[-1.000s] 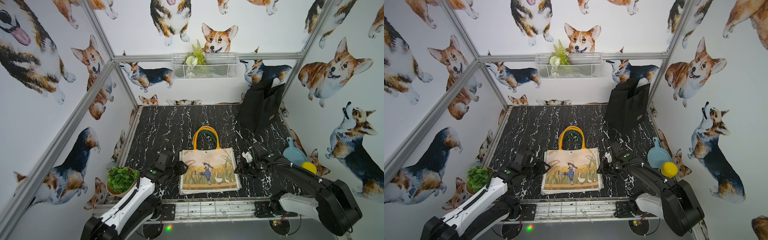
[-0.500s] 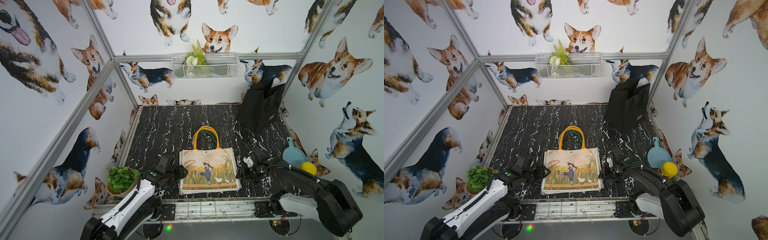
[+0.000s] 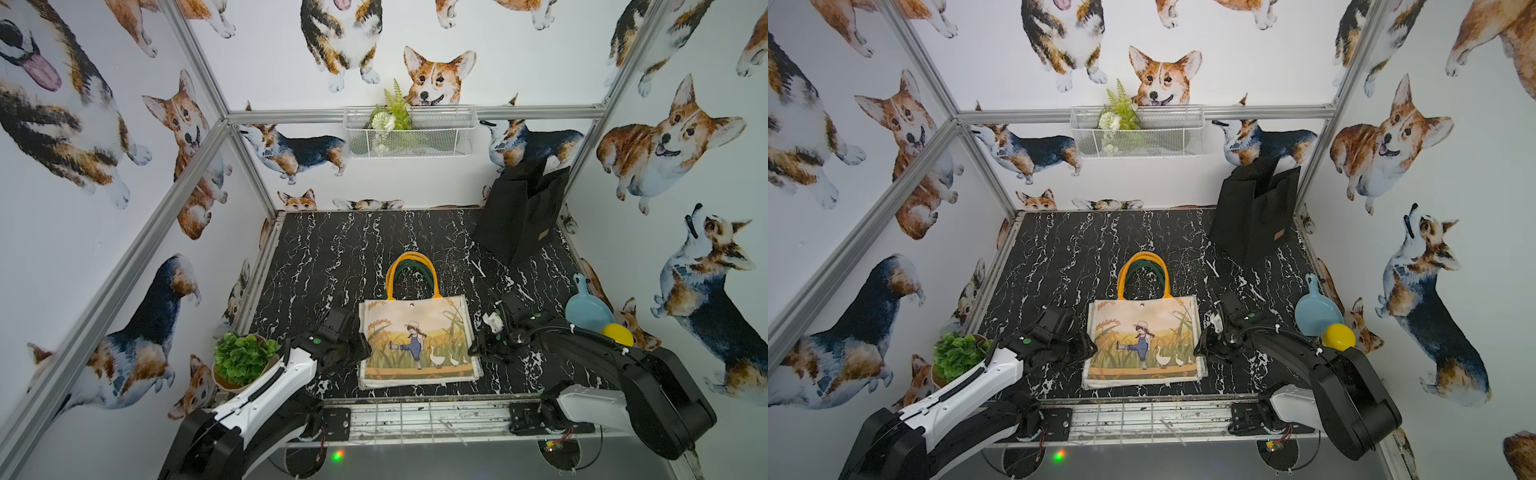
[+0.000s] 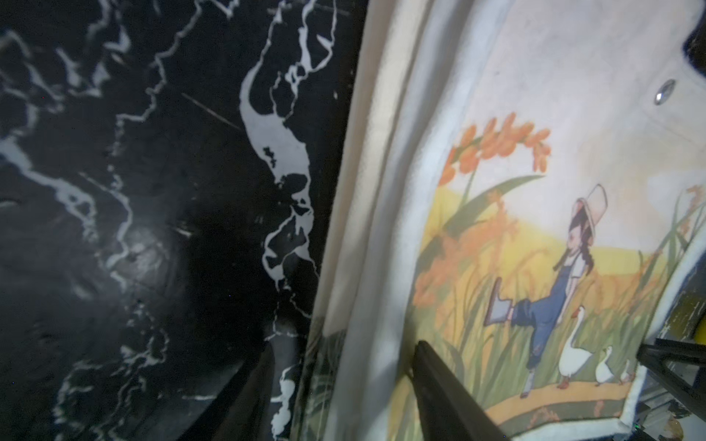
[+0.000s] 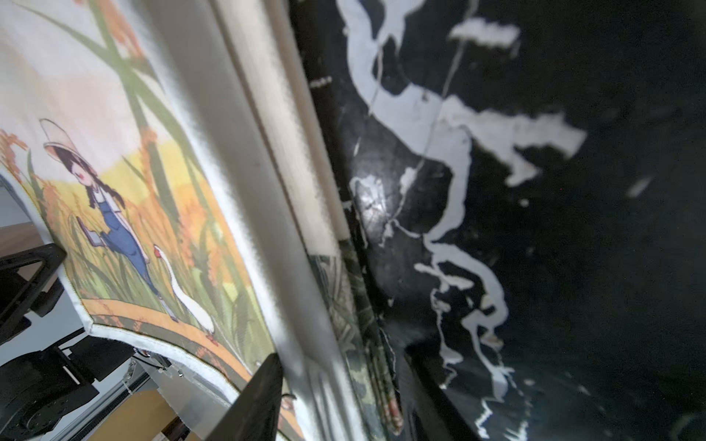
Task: Put away the canvas bag
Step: Move the canvas bag to the center of the board.
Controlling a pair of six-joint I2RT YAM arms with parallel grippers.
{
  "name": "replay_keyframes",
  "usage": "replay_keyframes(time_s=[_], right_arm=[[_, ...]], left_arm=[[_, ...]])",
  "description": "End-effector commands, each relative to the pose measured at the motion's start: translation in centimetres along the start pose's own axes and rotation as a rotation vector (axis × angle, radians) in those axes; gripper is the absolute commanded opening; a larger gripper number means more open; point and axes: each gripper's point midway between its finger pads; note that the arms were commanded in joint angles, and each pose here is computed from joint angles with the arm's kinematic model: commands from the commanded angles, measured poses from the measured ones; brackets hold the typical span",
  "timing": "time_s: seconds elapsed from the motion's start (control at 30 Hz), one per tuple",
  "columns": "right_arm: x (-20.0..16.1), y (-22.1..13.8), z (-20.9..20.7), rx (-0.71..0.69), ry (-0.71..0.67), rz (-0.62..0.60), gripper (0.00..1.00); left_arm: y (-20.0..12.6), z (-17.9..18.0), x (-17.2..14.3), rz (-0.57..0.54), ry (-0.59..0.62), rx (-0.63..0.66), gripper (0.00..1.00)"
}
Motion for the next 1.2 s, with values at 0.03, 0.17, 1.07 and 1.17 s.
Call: replay_keyframes(time_s=[0.03,0.17,1.07,1.17], right_arm=[[0.4,0.5,0.2,0.016,0.02,-0.01,0.5],[1.3,0.4,1.0,0.034,0.022,-0.016,0.5],[17.7,2.0,7.0,0.002,-0.048,-0.058,0.46],[20.1,2.5,7.1,0.018,-0.032,-0.06,0.45]], left_arm=[[0.8,-2.0,0.3,0.009,-0.024,-0.077,0.57],[1.0,-2.6,0.7,0.007,-0.026,-0.082,0.56],[4.2,-8.9,16.8,-0.107,0.021,-0.089,0.3],[4.7,-9.7,19.0,-0.112,0.014,-0.104,0.3]])
Point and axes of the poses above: each gripper's point midway between its finger pads, its own y axis out along the fingers, its own z axis along the line the jaws close on, x = y × z, and after that the axes turned 10 degrees about -y, right-handed
